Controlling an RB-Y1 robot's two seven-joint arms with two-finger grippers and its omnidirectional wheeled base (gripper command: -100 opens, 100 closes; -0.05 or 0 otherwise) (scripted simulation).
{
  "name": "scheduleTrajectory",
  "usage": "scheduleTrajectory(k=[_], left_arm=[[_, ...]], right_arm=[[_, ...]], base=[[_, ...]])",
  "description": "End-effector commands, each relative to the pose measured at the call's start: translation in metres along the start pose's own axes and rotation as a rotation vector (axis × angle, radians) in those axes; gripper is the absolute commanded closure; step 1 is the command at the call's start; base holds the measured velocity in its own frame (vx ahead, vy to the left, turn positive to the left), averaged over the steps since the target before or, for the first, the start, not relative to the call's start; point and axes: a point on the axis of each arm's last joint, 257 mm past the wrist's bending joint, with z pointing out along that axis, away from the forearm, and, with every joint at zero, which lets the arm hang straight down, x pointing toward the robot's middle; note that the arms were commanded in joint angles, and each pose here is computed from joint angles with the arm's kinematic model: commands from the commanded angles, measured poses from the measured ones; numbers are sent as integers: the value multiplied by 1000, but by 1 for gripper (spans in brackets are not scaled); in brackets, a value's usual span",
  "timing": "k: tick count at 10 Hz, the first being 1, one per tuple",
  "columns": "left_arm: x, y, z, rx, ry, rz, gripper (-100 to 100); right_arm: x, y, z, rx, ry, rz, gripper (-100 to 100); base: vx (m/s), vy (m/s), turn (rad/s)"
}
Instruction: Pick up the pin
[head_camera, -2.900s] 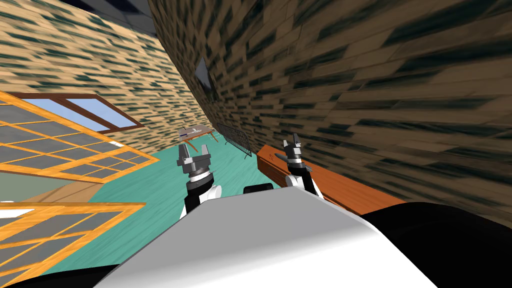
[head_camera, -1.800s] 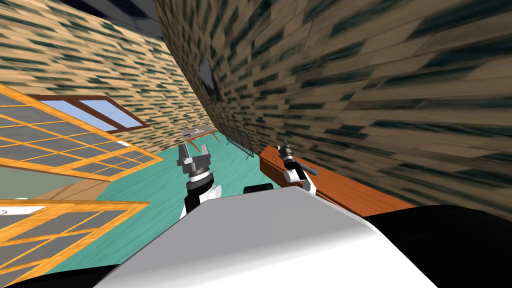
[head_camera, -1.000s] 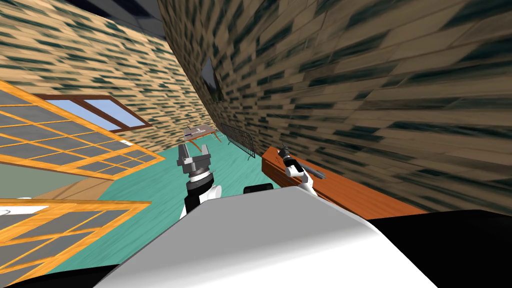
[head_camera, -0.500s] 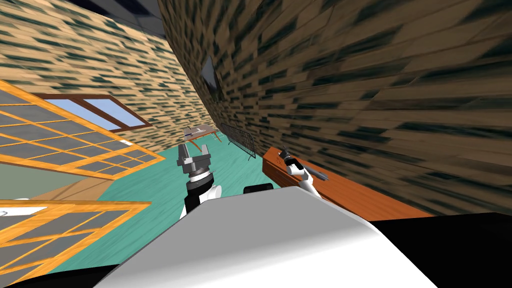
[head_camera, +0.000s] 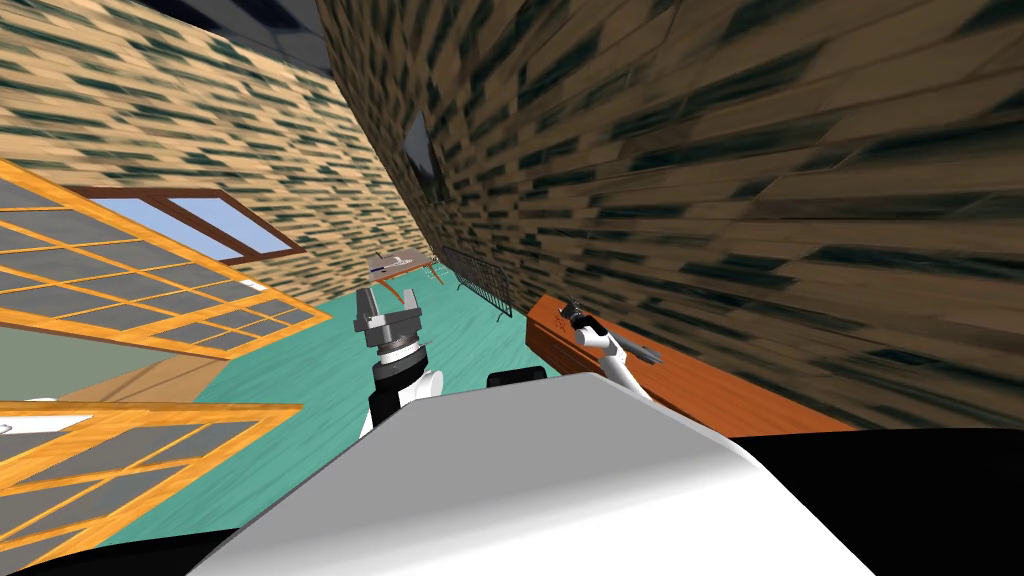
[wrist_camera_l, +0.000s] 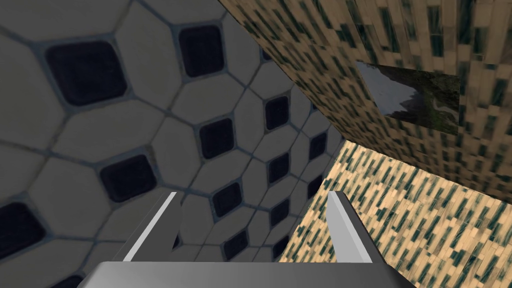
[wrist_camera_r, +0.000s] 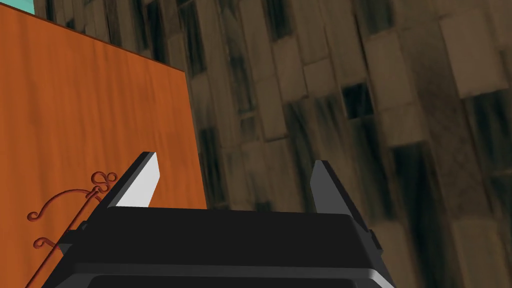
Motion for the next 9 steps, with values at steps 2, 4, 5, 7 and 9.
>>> scheduleTrajectory(k=[2,4,5,7,9], left_arm=[[0,0,0,0,0,0,0],[0,0,0,0,0,0,0],[0,0,0,0,0,0,0],[0,0,0,0,0,0,0],[0,0,0,0,0,0,0]], right_arm=[[-27,-16,6,55,-57,56,-100],[-47,-26,10,95,-104,106,-100],[-56,-25,14,112,-127,156,-100],[-80,-39,15,155,-183,212,-100],[-97,-49,15,186,-227,269,-100]], base=[[41,17,8],[40,21,12],[48,26,13],[44,20,11],[43,15,10]])
